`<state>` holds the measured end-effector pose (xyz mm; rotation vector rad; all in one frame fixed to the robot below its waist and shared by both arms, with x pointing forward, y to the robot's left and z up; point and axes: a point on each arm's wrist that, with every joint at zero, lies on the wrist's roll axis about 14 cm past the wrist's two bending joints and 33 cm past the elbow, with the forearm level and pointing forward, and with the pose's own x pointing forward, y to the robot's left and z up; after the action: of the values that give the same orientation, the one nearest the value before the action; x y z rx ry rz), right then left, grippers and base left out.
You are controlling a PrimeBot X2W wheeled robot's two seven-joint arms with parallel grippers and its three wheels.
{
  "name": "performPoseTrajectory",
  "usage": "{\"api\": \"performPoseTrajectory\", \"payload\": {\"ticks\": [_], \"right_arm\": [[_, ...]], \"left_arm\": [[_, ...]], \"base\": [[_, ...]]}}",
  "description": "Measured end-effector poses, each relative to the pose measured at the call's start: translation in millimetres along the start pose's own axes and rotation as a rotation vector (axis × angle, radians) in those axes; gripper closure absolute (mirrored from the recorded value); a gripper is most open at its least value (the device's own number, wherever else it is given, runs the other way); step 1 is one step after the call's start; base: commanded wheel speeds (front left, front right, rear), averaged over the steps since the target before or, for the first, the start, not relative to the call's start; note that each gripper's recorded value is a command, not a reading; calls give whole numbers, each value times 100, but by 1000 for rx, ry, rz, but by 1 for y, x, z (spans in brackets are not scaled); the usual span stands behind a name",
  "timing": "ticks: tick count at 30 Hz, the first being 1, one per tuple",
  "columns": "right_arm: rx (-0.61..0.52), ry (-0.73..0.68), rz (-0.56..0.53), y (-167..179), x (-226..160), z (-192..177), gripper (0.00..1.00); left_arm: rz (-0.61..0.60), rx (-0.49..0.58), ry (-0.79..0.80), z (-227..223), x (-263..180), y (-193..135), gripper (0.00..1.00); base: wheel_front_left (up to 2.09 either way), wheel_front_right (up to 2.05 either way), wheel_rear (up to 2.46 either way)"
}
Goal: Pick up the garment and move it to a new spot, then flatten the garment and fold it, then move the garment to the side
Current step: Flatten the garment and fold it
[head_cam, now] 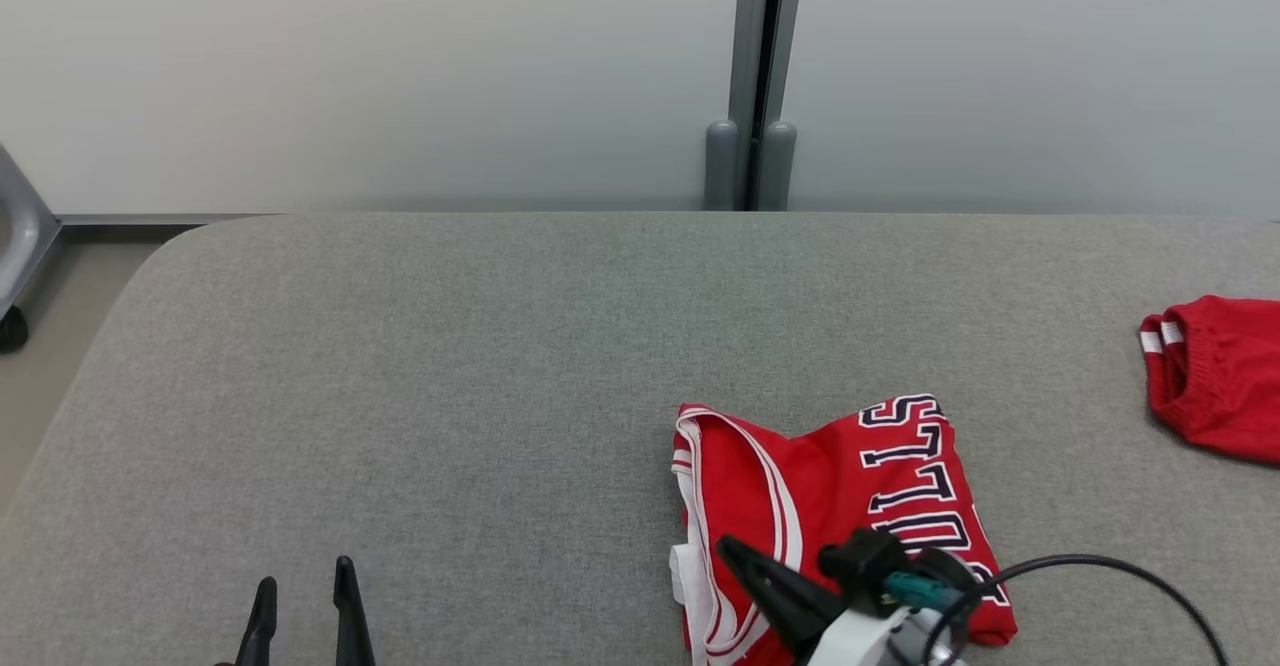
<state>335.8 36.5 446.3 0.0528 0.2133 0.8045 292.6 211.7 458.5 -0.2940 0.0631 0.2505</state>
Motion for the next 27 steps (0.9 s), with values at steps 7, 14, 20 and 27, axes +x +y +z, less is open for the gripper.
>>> {"api": "performPoseTrajectory", "payload": {"ticks": [7,14,20,27], "right_arm": [[-4,-204,-249,-73,-50,48,0],[-30,-261,-529,-126,-138,45,0],[-11,-228,-681,-147,-182,25,0],[38,-201,-729,-145,-192,7,0]], "left_arm": [[-10,8,-52,15,-1,0,0],[-37,56,-98,27,-6,-2,0],[-51,84,-101,27,-9,-3,0],[-65,97,-86,22,-12,-3,0]], "base": [[0,0,0],[0,0,0],[0,0,0],[0,0,0]]}}
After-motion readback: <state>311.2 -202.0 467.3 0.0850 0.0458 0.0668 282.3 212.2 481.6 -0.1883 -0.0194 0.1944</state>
